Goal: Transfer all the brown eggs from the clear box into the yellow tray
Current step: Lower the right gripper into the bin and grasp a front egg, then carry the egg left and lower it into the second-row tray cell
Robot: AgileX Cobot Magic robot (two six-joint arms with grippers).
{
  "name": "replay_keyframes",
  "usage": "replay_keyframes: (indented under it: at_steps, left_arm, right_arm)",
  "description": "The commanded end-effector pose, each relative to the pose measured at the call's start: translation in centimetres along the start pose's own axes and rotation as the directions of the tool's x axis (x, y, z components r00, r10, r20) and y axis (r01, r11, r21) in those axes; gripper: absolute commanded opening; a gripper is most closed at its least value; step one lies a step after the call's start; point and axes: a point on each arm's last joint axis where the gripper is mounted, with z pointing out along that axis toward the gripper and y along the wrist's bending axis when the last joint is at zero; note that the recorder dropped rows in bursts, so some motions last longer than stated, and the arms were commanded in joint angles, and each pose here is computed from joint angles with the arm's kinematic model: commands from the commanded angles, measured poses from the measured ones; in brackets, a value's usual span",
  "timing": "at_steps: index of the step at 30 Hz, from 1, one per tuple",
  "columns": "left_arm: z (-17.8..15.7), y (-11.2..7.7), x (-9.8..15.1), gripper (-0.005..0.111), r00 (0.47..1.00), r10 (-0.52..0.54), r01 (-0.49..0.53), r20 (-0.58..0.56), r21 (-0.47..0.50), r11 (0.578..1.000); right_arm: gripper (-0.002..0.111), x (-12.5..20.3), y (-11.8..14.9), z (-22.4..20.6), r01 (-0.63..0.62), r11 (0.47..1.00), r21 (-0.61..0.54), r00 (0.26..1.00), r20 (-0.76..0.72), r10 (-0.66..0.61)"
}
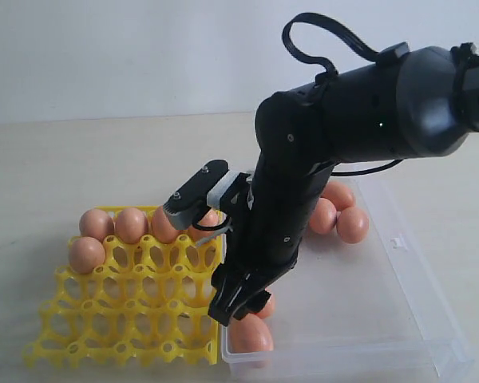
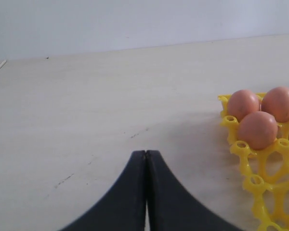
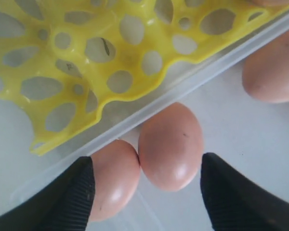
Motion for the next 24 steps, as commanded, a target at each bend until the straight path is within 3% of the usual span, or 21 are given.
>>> replay_keyframes:
  at_steps: [1,10,13,16,20,24]
  left_arm:
    - [0.0,0.0,-0.1,0.0,1.0,0.005,-0.005,0.001,-0.004,1.0]
    - [0.0,0.0,-0.1,0.0,1.0,0.005,-0.005,0.001,-0.004,1.0]
    - [0.0,0.0,-0.1,0.0,1.0,0.005,-0.005,0.001,-0.004,1.0]
    - [0.0,0.0,-0.1,0.0,1.0,0.005,-0.005,0.001,-0.004,1.0]
    - [0.0,0.0,-0.1,0.0,1.0,0.005,-0.005,0.001,-0.004,1.0]
    - [0.0,0.0,-0.1,0.0,1.0,0.005,-0.005,0.001,-0.004,1.0]
  right_arm:
    - [0.062,-0.1,-0.3,1.3,0.026,1.0,0.016,1.0,-0.014,-0.025]
    - [0.062,-0.4,-0.9,3.3,0.049,0.997,0.053,0.999,-0.003,-0.049]
    - [0.057,-0.4,-1.0,3.7,0.049,0.997,0.051,0.999,-0.009,-0.049]
    - [0.039,-0.5,-1.0,3.8,0.051,0.997,0.055,0.999,0.0,-0.051]
    - [0.003,-0.6,-1.0,3.7,0.076,0.995,0.059,0.997,0.011,-0.077]
    - [0.0,-0.4,-1.2,0.0,0.064,0.995,0.08,0.996,0.056,-0.068]
